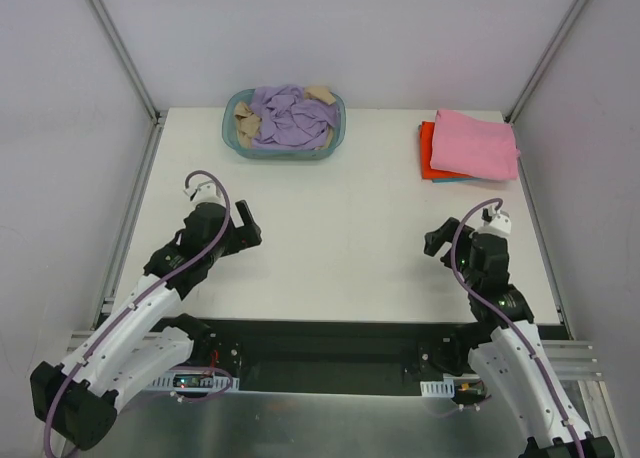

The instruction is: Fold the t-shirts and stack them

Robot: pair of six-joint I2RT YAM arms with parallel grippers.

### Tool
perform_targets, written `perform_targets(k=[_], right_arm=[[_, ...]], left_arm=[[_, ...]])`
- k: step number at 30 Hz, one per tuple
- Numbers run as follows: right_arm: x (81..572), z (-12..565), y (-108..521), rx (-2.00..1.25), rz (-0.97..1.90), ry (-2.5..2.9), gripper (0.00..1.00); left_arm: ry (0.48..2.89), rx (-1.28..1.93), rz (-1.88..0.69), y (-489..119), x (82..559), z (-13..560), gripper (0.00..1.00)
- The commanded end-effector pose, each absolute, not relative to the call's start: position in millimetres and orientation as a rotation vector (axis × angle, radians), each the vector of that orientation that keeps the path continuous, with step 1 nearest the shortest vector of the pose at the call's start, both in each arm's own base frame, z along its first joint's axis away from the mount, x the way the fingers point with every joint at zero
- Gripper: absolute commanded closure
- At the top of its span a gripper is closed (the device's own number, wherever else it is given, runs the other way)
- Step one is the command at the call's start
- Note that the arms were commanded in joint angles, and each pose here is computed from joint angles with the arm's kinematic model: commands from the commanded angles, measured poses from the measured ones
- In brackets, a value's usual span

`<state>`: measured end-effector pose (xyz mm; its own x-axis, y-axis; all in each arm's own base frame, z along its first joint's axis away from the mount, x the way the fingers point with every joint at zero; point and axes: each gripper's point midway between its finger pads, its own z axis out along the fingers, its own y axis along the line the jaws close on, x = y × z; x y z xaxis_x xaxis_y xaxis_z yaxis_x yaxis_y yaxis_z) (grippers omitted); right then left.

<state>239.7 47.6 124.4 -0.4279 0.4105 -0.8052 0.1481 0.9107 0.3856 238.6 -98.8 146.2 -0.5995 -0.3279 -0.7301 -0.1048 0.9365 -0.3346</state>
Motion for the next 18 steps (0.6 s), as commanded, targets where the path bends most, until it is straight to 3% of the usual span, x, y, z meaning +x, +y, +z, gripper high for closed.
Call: perform_targets(k=[1,11,18], right_arm=[[243,145,49,0.38,0.332,1.947,0.03],[242,146,60,0.348,0.397,1.945,0.03],[245,142,65,0.34,0.421,1.965,0.03]], left_arm=[[2.2,-0.316,-0.314,-101,247,156,0.01],[2.165,-0.362,-0.24,-102,279,173,0.01],[2.184,-0.318,-0.397,-121,359,199,0.01]])
